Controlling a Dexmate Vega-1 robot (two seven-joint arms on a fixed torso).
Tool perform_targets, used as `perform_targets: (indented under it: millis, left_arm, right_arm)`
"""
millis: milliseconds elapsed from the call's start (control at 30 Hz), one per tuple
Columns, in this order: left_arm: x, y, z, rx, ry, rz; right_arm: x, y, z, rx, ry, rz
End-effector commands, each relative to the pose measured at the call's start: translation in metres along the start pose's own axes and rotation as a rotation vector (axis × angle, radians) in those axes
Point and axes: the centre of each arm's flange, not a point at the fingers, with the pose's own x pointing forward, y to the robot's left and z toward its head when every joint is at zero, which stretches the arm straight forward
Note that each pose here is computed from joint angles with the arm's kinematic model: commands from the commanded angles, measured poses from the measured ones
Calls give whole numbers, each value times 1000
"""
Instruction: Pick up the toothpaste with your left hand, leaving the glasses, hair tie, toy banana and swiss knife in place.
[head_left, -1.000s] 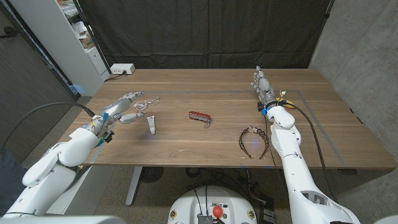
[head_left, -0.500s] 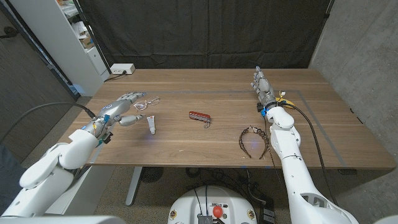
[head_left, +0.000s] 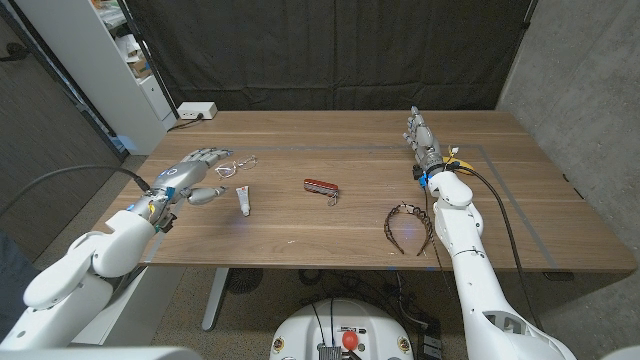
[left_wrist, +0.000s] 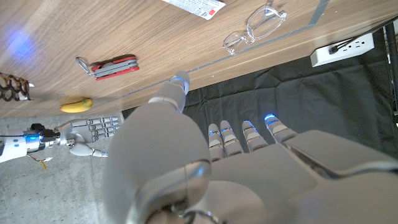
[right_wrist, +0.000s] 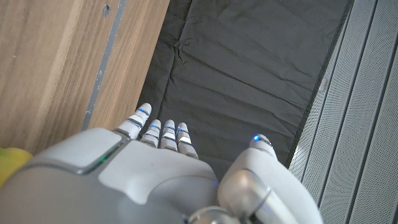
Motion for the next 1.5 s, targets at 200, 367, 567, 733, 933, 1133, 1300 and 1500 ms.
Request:
perform_targets:
  millis: [200, 367, 567, 733, 933, 1133, 1300, 1500]
  left_arm:
    - [-4, -5, 5, 65, -70, 83]
    - [-6, -4, 5, 94, -62, 72]
    - [-5, -4, 2, 117, -38, 37]
    - [-2, -2, 3, 159, -33, 16]
    - [4, -1, 6, 188, -43, -1]
    - [10, -6, 12, 256, -60, -25]
    - [12, -9, 13, 281, -64, -54]
    - [13, -11, 12, 294, -59, -76]
  right_arm:
    - [-3, 1, -1, -5, 7, -12]
    - [-3, 2, 1, -7, 6, -9]
    - [-1, 3, 4, -10, 3, -5]
    - [0, 4, 4, -7, 3, -4]
    - [0, 4, 2, -3, 4, -5]
    - [-2, 1, 4, -1, 1, -14]
    - [-3, -2, 6, 1, -5, -25]
    - [-4, -3, 6, 9, -2, -38]
